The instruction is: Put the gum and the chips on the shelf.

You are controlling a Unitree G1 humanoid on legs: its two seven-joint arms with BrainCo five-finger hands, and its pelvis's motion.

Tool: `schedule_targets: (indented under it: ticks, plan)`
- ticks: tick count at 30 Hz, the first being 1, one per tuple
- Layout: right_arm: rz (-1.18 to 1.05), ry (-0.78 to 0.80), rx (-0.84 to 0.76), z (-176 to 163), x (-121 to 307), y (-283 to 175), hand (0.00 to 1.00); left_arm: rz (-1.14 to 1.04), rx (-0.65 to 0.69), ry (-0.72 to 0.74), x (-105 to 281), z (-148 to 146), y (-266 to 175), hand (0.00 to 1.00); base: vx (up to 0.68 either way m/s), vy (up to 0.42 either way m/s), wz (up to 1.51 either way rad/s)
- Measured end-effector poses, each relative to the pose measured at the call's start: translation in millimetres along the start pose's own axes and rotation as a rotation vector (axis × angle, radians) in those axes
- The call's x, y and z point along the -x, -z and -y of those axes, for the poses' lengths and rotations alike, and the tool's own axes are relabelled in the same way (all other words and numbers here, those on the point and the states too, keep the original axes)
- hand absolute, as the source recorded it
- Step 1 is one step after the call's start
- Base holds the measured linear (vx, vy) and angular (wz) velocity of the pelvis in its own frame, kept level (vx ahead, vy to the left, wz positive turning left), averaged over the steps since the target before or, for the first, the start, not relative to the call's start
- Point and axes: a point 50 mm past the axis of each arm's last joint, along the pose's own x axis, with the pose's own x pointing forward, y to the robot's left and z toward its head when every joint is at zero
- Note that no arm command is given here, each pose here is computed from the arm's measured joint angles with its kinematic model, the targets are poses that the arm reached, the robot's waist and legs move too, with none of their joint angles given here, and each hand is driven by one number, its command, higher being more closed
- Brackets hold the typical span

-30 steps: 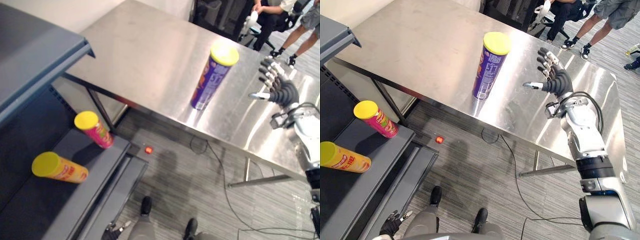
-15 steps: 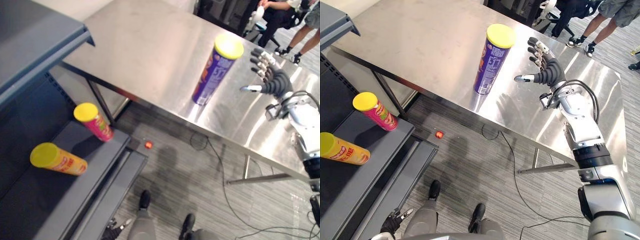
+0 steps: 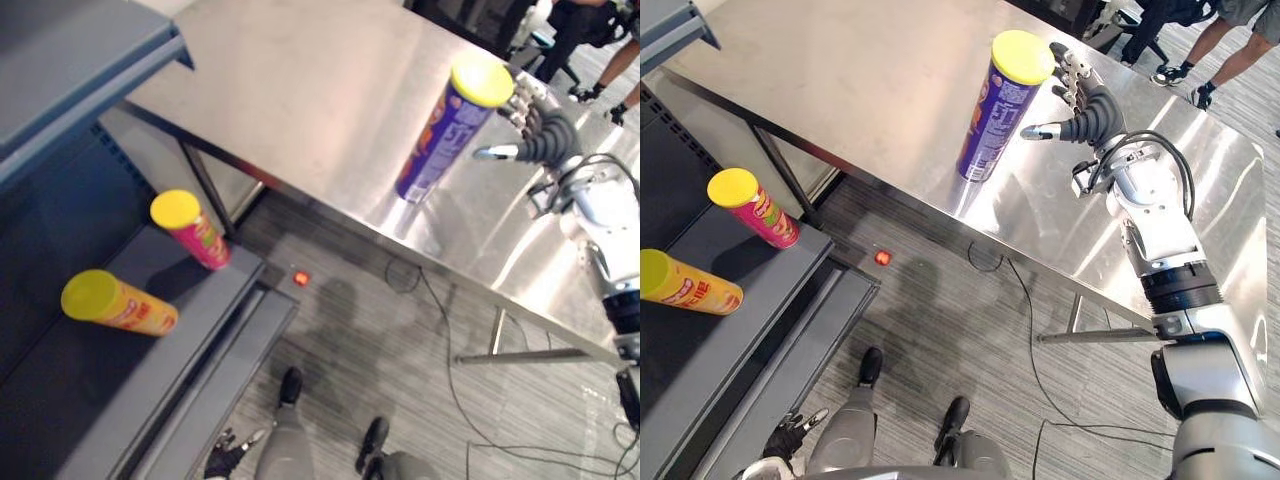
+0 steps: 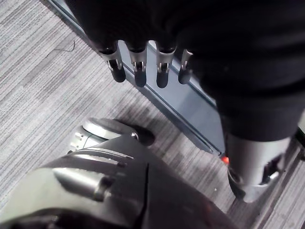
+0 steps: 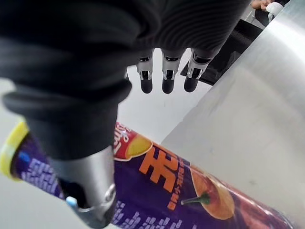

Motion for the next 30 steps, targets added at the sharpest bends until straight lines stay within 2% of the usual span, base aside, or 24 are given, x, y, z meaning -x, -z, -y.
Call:
schedule_targets:
  ticks: [26, 27, 30]
  plan:
    - [0.001, -0.069, -0.021, -15, -7, -2, 0.0, 0.052, 0.005, 0.002, -3, 5, -14, 0.0, 0.01, -0.001, 0.02]
    - [0.0, -0.072, -0.025, -16, -7, -2, 1.0, 0.052, 0.005, 0.001, -3, 5, -14, 0.0, 0.0, 0.0, 0.0]
    - [-0.001, -0.07, -0.031, -16, -7, -1, 1.0, 0.051, 0.019, -0.002, -3, 5, -14, 0.0, 0.0, -0.001, -0.01]
